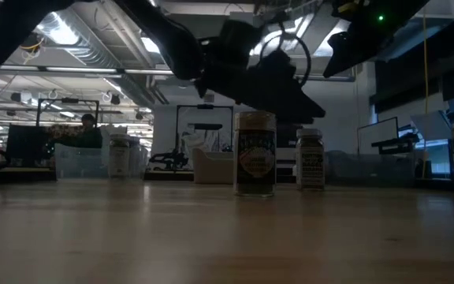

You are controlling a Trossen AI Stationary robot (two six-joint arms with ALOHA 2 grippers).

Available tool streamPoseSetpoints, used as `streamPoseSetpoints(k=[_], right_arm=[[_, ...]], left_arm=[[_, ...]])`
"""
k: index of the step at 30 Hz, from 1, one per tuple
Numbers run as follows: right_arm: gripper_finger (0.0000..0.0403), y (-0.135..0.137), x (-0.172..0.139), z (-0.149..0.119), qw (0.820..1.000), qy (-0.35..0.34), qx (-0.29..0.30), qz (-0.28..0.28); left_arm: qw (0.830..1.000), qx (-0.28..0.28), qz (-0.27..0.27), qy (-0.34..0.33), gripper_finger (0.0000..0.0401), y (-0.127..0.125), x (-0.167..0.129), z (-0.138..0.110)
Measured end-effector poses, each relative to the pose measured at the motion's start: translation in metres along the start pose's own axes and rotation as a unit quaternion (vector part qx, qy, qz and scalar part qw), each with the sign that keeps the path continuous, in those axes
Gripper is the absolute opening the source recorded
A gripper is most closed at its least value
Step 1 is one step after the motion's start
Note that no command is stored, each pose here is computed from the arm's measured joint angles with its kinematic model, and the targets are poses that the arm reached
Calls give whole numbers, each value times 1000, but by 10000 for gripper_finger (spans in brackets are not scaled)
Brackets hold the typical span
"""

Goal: Sort spices by type
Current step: Put the white seasoning bottle into the transparent bin

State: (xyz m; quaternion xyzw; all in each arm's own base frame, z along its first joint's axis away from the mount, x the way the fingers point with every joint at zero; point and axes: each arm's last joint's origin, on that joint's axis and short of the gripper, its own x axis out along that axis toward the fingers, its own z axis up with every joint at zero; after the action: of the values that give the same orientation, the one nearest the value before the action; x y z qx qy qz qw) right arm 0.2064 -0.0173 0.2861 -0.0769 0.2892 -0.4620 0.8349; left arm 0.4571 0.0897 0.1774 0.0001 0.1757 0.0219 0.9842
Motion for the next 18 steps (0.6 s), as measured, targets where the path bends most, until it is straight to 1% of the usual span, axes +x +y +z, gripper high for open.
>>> streamPoseSetpoints(k=[6, 15, 18], right_arm=[[269, 0, 0, 0, 1000, 0, 0, 0], [269, 1, 0, 3, 1000, -9, 13, 3], [269, 1, 0, 3, 1000, -9, 14, 3]], left_arm=[[1000, -7, -22, 11, 265, 10, 7, -12], [1000, 10, -24, 8, 265, 9, 8, -12], [1000, 10, -12, 5, 265, 10, 8, -12]])
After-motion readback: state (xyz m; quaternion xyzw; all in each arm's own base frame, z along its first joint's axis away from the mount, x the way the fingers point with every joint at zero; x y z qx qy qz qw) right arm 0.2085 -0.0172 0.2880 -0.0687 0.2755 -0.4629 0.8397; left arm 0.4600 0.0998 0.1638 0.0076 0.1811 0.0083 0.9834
